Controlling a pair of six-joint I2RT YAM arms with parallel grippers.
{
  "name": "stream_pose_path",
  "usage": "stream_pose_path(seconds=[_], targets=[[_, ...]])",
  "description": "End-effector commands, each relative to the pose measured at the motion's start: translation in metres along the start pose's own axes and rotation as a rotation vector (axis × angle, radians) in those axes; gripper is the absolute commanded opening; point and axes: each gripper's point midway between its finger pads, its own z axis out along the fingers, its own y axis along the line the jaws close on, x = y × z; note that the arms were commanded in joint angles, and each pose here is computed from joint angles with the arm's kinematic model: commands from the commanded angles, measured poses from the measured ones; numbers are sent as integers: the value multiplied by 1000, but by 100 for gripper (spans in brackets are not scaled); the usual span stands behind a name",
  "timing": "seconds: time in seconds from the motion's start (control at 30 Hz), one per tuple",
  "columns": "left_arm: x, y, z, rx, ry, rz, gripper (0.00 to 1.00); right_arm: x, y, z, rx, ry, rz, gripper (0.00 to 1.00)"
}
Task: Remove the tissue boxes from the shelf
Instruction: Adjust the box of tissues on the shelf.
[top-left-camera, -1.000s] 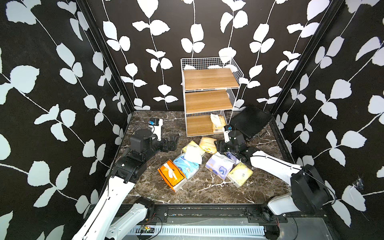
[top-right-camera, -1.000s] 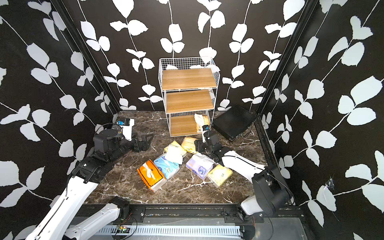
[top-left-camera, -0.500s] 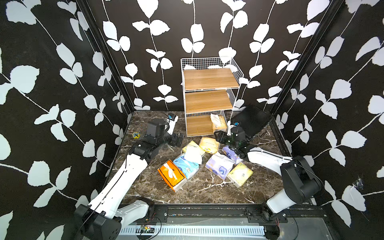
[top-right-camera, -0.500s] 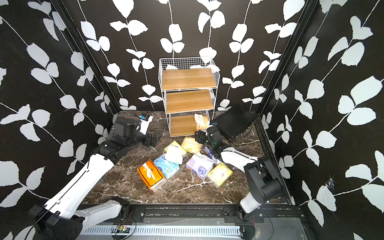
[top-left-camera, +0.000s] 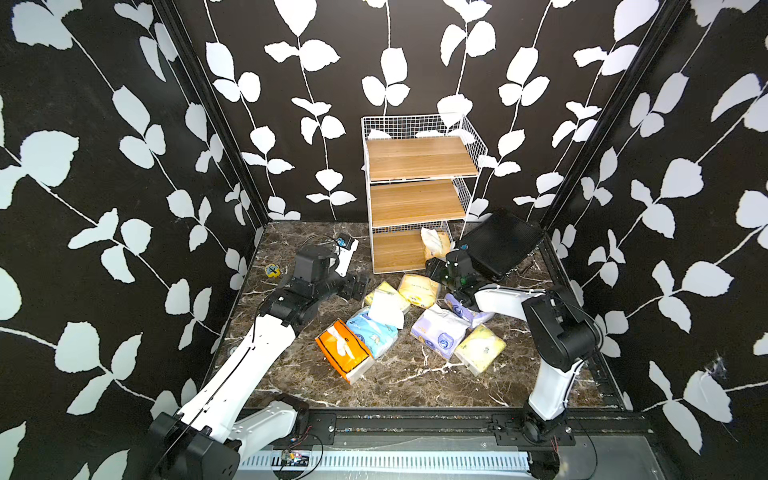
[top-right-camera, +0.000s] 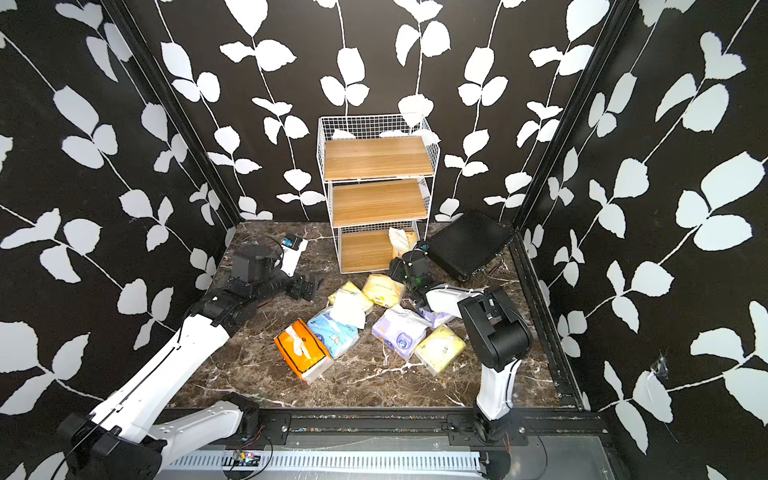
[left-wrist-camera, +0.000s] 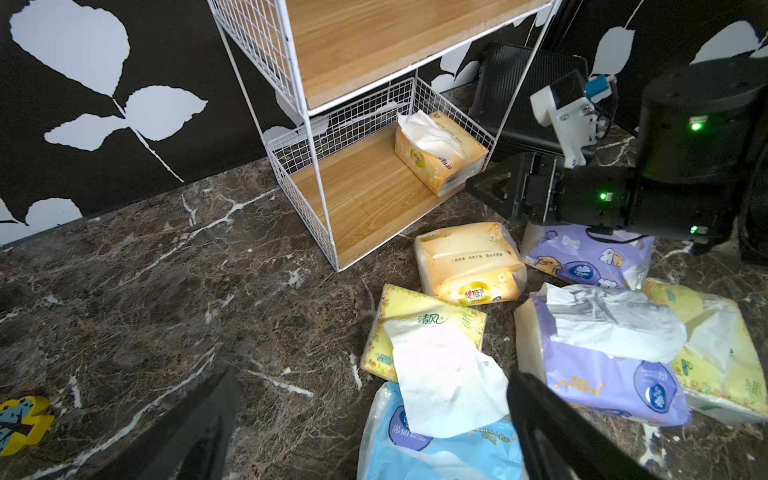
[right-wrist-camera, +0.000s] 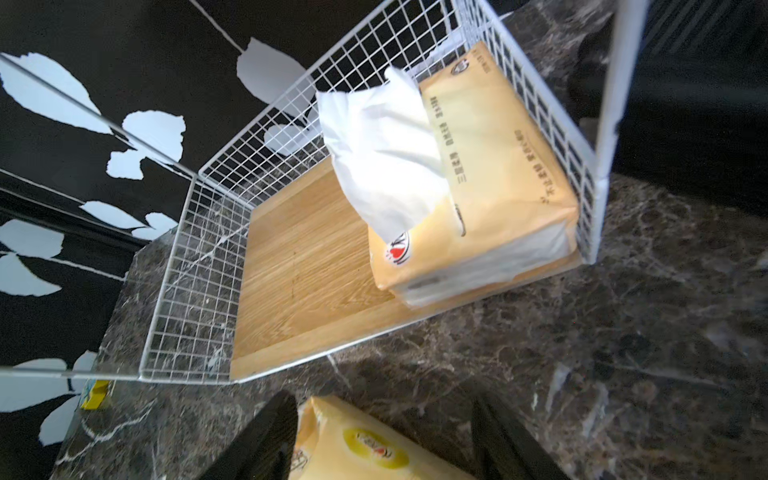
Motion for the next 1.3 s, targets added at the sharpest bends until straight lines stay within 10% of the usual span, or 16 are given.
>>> stream_pose_path(seconds=[0.0, 0.5, 1.27], targets=[[-12, 8, -3, -36, -34, -35, 99, -27, 9, 4, 19, -94, -3, 69], [-86, -5, 77, 135, -100, -84, 99, -43, -15, 31, 76, -65, 87, 66], [-96, -16, 46, 180, -187, -59, 99, -35, -20, 80, 140, -182, 191, 66]])
